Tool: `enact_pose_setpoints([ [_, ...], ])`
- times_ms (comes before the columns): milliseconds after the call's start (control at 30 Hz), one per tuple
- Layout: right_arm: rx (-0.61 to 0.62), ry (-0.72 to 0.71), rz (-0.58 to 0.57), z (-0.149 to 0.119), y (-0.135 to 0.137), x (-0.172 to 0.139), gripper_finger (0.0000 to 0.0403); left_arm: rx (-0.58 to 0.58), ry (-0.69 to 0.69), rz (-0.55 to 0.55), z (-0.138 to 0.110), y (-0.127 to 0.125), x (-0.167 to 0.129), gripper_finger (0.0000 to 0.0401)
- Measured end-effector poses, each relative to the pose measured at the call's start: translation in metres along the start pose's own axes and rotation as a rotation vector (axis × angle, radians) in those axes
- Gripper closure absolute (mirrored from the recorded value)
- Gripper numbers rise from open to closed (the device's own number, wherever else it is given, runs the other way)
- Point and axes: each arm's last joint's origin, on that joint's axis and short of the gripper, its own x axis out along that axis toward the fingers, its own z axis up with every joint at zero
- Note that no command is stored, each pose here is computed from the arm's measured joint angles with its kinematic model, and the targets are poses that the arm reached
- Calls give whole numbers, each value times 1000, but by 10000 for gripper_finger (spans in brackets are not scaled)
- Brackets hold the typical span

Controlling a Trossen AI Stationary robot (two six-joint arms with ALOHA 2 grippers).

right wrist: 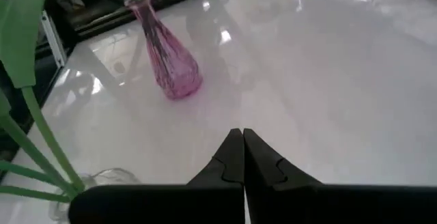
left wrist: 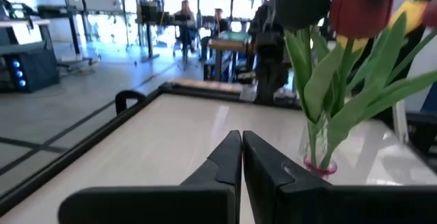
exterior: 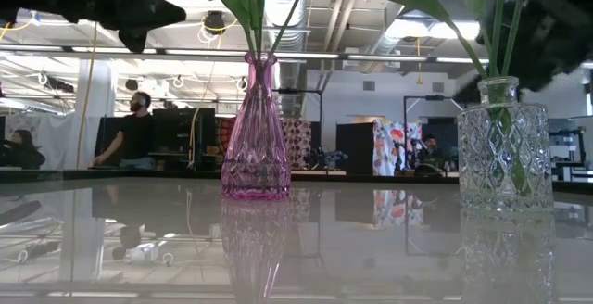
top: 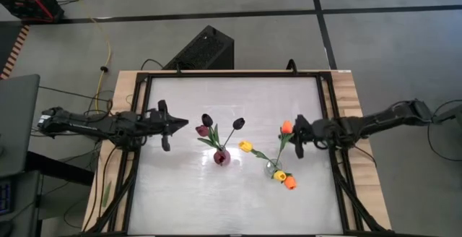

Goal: Sort flowers into vase by color
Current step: Return to Home Position

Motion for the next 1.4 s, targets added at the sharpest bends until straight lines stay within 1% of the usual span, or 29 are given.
enact_pose_setpoints([
  [67, -53, -26, 1, 4, -4, -1, 384, -18, -40, -2, -4, 2, -4, 399],
  [200, -102, -85, -33, 12, -12, -6, 384, -33, -80, -2, -12, 5, -12, 401],
  [333, -204, -180, -81, 22, -20, -15, 384, -37, -104, 0, -14, 7, -17, 401],
  [433, -246, -239, -100, 29, -27, -22, 384, -41, -111, -2, -15, 8, -20, 401],
  [533, -221, -246, -88, 30, -36, -30, 384, -41, -81, -10, -19, 8, -21, 401],
  [667, -110, -192, -111, 25, -46, -35, 384, -47, -39, -8, -23, 8, -21, 401],
  [767, -68, -160, -94, 22, -48, -35, 384, -47, -36, -8, -23, 8, -21, 401],
  [900, -81, -182, -61, 15, -47, -30, 384, -48, -36, -11, -23, 8, -21, 401],
  [1000, -92, -216, -38, 8, -48, -25, 384, -50, -34, -34, -23, 8, -21, 401],
  [1200, -83, -218, -79, -1, -52, -21, 383, -75, -31, -41, -25, 7, -21, 401],
  [1300, -70, -218, -89, -8, -55, -18, 383, -87, -16, -40, -34, 8, -20, 401],
  [1400, -70, -233, -100, -11, -57, -17, 383, -99, -44, -42, -43, 8, -20, 401],
])
